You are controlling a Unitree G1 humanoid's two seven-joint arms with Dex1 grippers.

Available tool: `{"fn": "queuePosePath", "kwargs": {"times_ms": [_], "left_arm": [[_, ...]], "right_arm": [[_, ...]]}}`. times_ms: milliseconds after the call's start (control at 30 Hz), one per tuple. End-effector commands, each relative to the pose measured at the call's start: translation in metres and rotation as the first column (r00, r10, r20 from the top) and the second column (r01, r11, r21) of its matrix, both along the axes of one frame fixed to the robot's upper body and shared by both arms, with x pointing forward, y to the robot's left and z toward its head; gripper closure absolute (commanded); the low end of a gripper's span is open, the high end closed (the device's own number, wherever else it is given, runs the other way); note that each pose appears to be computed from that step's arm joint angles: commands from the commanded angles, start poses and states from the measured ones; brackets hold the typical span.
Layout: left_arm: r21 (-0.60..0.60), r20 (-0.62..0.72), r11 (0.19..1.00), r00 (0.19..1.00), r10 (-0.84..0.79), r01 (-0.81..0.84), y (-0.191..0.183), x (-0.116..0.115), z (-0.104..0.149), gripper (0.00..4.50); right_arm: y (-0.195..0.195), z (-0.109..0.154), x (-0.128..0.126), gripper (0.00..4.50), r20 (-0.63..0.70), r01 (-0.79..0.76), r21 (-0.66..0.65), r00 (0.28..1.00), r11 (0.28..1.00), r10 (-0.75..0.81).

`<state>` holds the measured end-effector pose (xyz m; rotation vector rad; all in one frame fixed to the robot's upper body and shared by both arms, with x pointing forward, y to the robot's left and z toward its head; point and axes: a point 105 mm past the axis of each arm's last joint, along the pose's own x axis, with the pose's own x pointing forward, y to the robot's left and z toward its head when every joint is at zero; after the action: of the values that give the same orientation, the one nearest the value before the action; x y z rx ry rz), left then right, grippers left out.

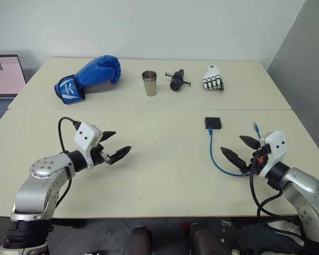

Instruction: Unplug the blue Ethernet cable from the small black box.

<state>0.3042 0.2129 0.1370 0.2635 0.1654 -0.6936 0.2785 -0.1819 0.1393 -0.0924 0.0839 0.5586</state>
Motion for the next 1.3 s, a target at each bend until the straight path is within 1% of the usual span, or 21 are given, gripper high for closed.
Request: {"fn": "queuePosePath", "kwargs": {"times_ms": [33, 267, 433, 533, 600, 633, 700, 733, 800, 967, 1133, 1200, 1300], "left_arm": [[0.008, 0.017, 0.999, 0.999, -0.040, 0.040, -0.001, -0.005, 0.007, 0.03], [0.019, -0.004, 0.999, 0.999, -0.036, 0.036, -0.002, -0.009, 0.001, 0.03], [0.015, -0.027, 0.997, 0.997, -0.071, 0.071, -0.006, -0.012, -0.003, 0.03], [-0.003, -0.015, 0.990, 0.990, -0.142, 0.142, -0.011, -0.017, 0.001, 0.03], [-0.068, -0.103, 0.961, 0.957, -0.273, 0.267, -0.021, -0.034, 0.000, 0.03], [-0.080, -0.112, 0.949, 0.944, -0.311, 0.304, -0.024, -0.040, 0.001, 0.03], [-0.044, -0.101, 0.945, 0.939, -0.328, 0.325, -0.026, -0.040, 0.002, 0.03], [-0.021, -0.083, 0.945, 0.941, -0.328, 0.328, -0.026, -0.037, 0.003, 0.03], [-0.010, -0.048, 0.944, 0.943, -0.330, 0.330, -0.029, -0.031, 0.009, 0.03], [0.009, 0.005, 0.909, 0.909, -0.416, 0.416, -0.045, -0.024, 0.024, 0.03], [0.006, -0.011, 0.863, 0.863, -0.506, 0.506, -0.057, -0.027, 0.031, 0.03], [0.014, -0.022, 0.837, 0.837, -0.547, 0.547, -0.062, -0.031, 0.033, 0.03], [0.021, -0.035, 0.800, 0.801, -0.598, 0.599, -0.067, -0.036, 0.037, 0.03]], "right_arm": [[-0.002, 0.009, -0.002, 0.00, 0.048, -0.003, -0.005, 0.999, 1.000, 0.004], [0.000, 0.005, -0.002, 0.00, 0.041, -0.005, -0.011, 0.999, 1.000, 0.005], [0.002, 0.005, -0.001, 0.00, 0.039, -0.001, -0.015, 0.999, 1.000, 0.002], [0.007, 0.002, 0.000, 0.00, 0.019, -0.007, -0.017, 1.000, 1.000, 0.008], [0.012, 0.002, 0.000, 0.00, 0.014, -0.013, -0.022, 1.000, 1.000, 0.013], [0.012, 0.002, 0.000, 0.00, 0.009, -0.012, -0.024, 1.000, 1.000, 0.012], [0.016, 0.001, 0.002, 0.00, 0.004, -0.005, -0.025, 1.000, 1.000, 0.005], [0.018, -0.001, 0.005, 0.00, -0.004, 0.012, -0.037, 1.000, 0.999, -0.012], [0.025, -0.002, 0.012, 0.00, -0.003, 0.039, -0.043, 0.999, 0.998, -0.039], [0.058, -0.010, 0.038, 0.00, 0.007, 0.134, -0.023, 0.991, 0.991, -0.134], [0.066, -0.021, 0.067, 0.00, 0.010, 0.276, -0.071, 0.961, 0.959, -0.276], [0.064, -0.026, 0.076, 0.00, 0.024, 0.322, -0.102, 0.947, 0.941, -0.321], [0.061, -0.031, 0.084, 0.00, 0.016, 0.380, -0.104, 0.925, 0.919, -0.380]]}}
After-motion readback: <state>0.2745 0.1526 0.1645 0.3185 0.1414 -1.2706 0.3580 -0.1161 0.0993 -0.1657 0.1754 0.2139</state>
